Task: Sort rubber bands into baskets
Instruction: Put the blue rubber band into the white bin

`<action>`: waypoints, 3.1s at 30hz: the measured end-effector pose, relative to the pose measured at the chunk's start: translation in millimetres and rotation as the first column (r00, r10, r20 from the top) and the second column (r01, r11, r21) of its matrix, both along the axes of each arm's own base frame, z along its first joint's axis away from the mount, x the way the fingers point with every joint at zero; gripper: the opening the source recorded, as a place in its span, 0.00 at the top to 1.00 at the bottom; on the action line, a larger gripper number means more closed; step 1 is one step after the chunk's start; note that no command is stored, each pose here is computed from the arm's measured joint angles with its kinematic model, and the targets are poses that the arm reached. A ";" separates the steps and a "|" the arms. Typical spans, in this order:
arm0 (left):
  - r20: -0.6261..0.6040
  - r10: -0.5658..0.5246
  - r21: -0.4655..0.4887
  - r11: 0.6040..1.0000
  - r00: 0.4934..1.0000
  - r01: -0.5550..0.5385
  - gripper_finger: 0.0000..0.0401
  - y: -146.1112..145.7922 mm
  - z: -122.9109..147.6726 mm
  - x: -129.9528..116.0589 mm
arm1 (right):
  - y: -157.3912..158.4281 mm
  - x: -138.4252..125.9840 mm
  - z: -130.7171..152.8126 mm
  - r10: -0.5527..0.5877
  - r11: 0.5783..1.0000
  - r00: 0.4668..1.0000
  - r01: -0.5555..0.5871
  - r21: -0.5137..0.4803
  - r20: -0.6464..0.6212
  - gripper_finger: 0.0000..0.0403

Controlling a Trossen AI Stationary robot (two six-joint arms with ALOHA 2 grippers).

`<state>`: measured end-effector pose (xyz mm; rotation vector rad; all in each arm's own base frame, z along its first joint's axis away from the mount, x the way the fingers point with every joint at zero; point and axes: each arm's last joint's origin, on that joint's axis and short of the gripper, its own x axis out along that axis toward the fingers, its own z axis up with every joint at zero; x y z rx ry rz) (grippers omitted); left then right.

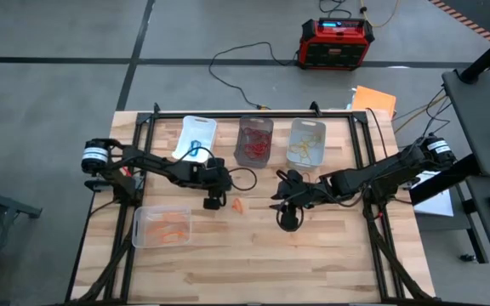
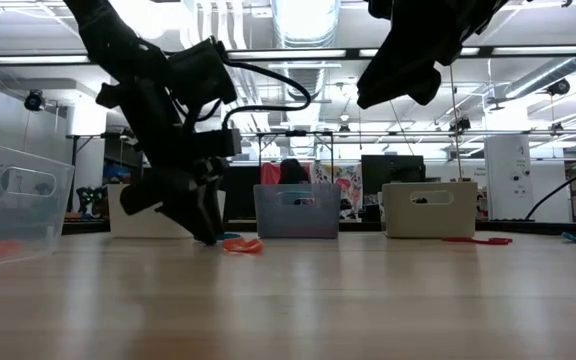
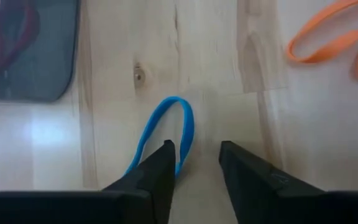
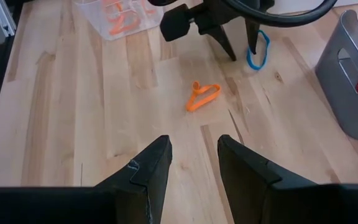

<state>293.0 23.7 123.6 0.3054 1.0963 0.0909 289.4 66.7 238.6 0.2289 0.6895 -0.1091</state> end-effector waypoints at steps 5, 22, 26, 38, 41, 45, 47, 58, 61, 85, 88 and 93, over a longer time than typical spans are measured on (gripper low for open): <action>0.002 0.007 -0.011 1.000 1.000 -0.007 0.87 0.7 -0.3 -0.2 | 0.0 0.0 0.0 0.000 1.000 1.000 0.000 0.000 0.000 0.68; 0.147 -0.073 -0.036 0.996 0.986 0.079 1.00 -21.2 40.3 -7.1 | 0.1 0.3 0.4 0.000 1.000 1.000 0.000 0.002 0.005 0.68; 0.237 -0.114 -0.040 0.991 0.965 0.127 1.00 -30.3 68.2 -16.8 | 0.1 0.4 0.5 0.000 1.000 1.000 0.000 0.002 0.006 0.68; 0.358 -0.031 0.185 0.982 0.933 -0.038 1.00 -3.3 138.9 -76.1 | 0.4 1.6 1.9 0.005 1.000 1.000 -0.005 0.001 0.025 0.68; 0.319 0.070 0.197 0.970 0.945 -0.139 1.00 17.7 139.0 -86.9 | 0.3 1.7 2.0 0.005 1.000 1.000 -0.005 0.001 0.026 0.68; 0.261 0.245 0.186 0.936 0.934 -0.298 1.00 51.7 132.6 -98.0 | 0.3 1.7 2.1 0.005 1.000 1.000 -0.005 0.002 0.027 0.68; 0.246 0.303 0.142 0.929 0.921 -0.343 1.00 66.2 127.6 -100.2 | 0.3 1.7 2.1 0.005 1.000 1.000 -0.005 0.002 0.027 0.68; 0.155 0.428 0.075 0.894 0.890 -0.442 0.98 97.9 99.9 -91.9 | 0.4 2.1 2.6 0.005 1.000 0.999 -0.005 0.003 0.034 0.68; 0.129 0.431 0.073 0.894 0.893 -0.442 0.93 99.6 93.7 -88.9 | 0.5 2.2 2.7 0.005 1.000 0.999 -0.005 0.004 0.035 0.68; 0.400 0.259 -0.018 0.961 0.879 -0.274 0.70 34.8 137.1 -81.9 | -1.6 -2.0 -2.2 -0.182 0.970 0.983 0.185 0.155 -0.031 0.68; 0.444 0.187 -0.027 0.980 0.876 -0.195 0.70 16.6 141.7 -77.1 | -2.3 -4.3 -4.7 -0.222 0.956 0.973 0.231 0.182 -0.068 0.68; 0.464 0.073 -0.028 0.997 0.883 -0.068 0.71 -11.2 144.2 -74.0 | -4.1 -10.5 -10.5 -0.302 0.920 0.940 0.330 0.212 -0.155 0.68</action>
